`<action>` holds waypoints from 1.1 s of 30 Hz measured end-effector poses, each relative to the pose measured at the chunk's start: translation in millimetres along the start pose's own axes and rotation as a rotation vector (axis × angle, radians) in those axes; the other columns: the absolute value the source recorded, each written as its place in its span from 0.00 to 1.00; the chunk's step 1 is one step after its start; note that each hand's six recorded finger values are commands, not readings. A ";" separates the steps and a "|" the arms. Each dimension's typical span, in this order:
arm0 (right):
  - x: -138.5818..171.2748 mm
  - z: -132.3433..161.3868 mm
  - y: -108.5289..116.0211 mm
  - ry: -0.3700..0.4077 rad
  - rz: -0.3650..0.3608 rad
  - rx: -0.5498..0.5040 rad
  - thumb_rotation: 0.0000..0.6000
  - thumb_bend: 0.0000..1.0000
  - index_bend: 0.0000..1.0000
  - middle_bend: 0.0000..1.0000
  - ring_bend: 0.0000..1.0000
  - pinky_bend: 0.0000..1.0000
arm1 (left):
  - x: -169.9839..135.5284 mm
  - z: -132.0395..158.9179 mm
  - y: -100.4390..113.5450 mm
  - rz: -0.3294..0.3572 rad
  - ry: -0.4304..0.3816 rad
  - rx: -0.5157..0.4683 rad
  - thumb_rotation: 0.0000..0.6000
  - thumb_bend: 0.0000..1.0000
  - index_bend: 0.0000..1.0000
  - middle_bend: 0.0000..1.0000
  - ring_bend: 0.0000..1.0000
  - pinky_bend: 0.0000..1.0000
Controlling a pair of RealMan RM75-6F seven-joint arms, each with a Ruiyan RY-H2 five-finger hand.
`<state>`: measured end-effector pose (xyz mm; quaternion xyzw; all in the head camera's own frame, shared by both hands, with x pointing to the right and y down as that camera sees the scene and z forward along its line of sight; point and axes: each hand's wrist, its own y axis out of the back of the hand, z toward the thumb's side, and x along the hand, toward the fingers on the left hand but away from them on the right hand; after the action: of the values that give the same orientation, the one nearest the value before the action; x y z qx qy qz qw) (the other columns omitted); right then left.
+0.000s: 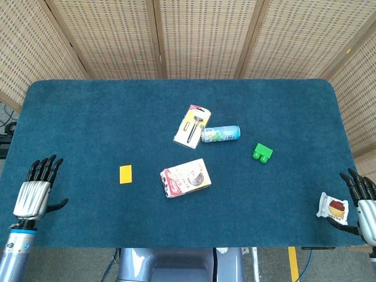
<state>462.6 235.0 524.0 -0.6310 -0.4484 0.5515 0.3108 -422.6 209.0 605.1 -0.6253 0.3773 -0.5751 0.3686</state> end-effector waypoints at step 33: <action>-1.4 -1.4 -0.6 -0.009 0.005 0.002 1.00 0.10 0.00 0.00 0.00 0.00 | 3.9 -4.3 1.5 -0.006 0.019 -0.014 1.00 0.16 0.00 0.00 0.00 0.00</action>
<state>463.8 234.1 525.4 -0.6294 -0.4475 0.5556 0.3081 -426.8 204.7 605.7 -0.6235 0.3830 -0.5794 0.3589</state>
